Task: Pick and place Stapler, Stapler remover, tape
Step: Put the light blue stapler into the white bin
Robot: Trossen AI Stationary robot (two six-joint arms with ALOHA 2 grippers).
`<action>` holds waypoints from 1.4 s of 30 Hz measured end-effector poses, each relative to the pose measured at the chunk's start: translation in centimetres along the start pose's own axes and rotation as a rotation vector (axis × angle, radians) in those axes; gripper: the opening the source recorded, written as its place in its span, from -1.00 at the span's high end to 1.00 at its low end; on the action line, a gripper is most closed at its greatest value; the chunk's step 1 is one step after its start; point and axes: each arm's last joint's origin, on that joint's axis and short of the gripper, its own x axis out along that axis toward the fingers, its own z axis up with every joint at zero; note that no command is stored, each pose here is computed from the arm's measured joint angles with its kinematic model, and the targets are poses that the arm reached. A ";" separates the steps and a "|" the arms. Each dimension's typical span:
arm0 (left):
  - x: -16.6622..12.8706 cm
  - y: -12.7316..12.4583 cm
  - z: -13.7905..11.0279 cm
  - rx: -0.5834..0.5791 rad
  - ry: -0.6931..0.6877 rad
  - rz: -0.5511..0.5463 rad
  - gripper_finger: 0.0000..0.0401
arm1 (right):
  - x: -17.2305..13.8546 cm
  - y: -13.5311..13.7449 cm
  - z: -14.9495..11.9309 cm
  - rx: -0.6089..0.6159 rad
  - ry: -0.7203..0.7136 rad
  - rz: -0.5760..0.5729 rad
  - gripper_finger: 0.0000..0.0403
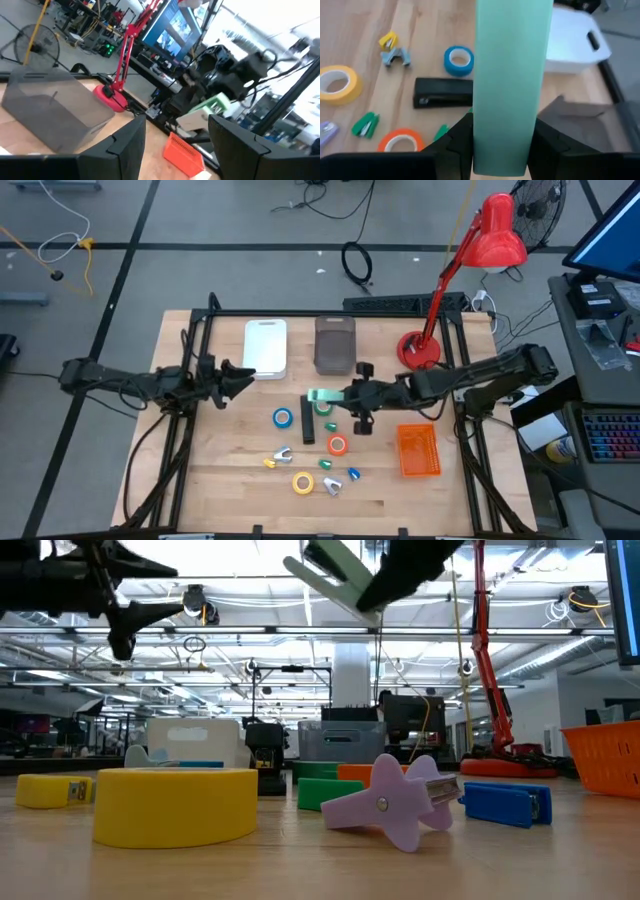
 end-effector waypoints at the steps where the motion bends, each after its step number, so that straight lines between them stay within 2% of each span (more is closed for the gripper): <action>1: 0.4 -0.4 0.3 0.024 0.004 0.005 -0.08 | 0.3 -0.2 0.2 -0.007 0.003 -0.006 0.39; 8: 4.2 -3.9 3.3 0.234 0.033 0.021 -0.08 | 2.1 -0.6 -0.4 -0.086 0.076 0.033 0.39; 10: 5.4 -4.8 3.9 0.287 0.080 0.043 -0.08 | 2.2 -0.7 -0.9 -0.107 0.119 0.036 0.39; 15: 8.3 -6.5 4.7 0.403 0.255 0.119 -0.08 | 2.4 -1.7 -0.8 -0.098 0.108 0.011 0.39; 22: 12.0 -8.7 5.6 0.476 0.435 0.198 -0.08 | 2.8 -2.9 -1.0 -0.076 0.126 -0.013 0.39; 33: 18.0 -10.7 4.9 0.634 0.687 0.279 -0.08 | 4.1 -4.4 -2.4 -0.062 0.249 -0.030 0.39; 42: 21.1 -10.2 2.3 0.642 0.847 0.336 -0.08 | 5.4 -4.5 -3.4 0.019 0.323 0.052 0.39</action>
